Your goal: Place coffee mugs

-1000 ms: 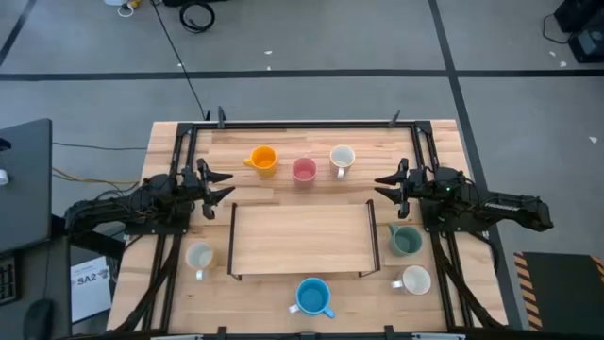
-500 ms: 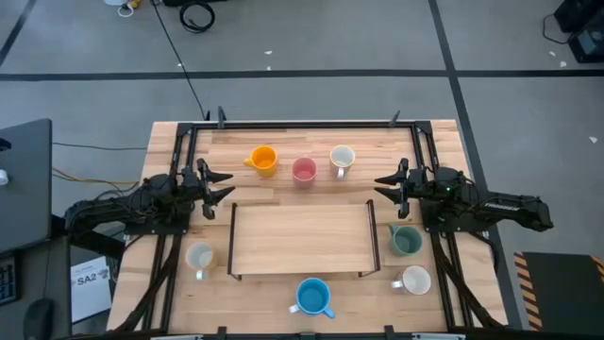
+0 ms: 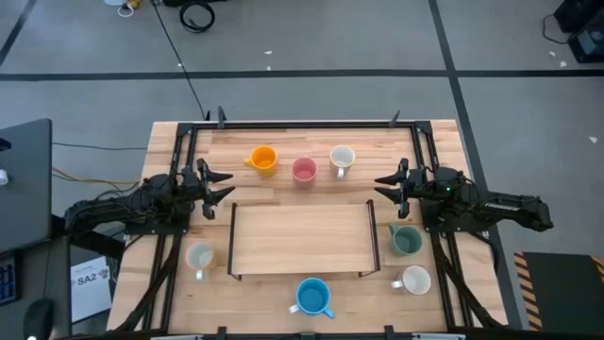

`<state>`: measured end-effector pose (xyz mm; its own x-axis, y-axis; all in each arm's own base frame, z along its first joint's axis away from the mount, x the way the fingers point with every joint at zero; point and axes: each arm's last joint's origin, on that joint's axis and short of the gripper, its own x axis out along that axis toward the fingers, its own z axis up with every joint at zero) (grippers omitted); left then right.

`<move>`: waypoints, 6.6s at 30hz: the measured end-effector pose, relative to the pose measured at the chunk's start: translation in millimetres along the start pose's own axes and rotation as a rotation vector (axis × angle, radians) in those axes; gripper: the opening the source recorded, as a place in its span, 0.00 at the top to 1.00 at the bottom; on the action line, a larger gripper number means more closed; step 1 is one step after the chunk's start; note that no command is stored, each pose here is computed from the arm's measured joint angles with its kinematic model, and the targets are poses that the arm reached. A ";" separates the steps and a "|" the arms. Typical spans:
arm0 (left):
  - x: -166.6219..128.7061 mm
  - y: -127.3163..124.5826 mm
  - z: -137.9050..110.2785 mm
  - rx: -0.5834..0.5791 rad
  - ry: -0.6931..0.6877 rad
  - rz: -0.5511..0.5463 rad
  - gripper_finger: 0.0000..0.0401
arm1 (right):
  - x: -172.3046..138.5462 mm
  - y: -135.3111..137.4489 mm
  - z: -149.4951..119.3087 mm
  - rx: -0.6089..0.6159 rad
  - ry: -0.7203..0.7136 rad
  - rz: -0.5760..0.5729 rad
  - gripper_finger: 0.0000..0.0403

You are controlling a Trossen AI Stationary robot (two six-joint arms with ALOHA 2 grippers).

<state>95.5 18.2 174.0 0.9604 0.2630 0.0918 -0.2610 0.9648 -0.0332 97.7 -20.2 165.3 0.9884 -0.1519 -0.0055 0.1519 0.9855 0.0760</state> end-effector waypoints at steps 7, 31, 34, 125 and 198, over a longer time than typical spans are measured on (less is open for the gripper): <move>0.0 0.0 0.0 0.000 0.000 0.000 0.53 | 0.0 0.0 0.0 0.000 0.000 0.000 0.67; 0.0 0.0 0.0 0.008 0.000 0.000 0.53 | -0.1 0.4 5.3 -0.004 -0.055 0.003 0.66; 0.0 0.0 0.0 0.008 0.000 0.000 0.53 | -0.4 0.7 9.3 -0.007 -0.096 0.007 0.63; 0.0 0.0 0.0 0.008 0.000 0.000 0.53 | 137.1 -111.5 33.8 0.759 0.721 -0.627 0.41; 0.0 0.1 -0.9 0.009 0.010 0.000 0.53 | 145.5 -25.4 246.0 0.431 0.892 -0.287 0.92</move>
<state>95.5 18.3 173.1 0.9612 0.2633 0.0816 -0.2622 0.9647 -0.0241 236.1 -86.0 407.8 0.5867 -0.0928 -0.8045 0.5418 0.7833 0.3048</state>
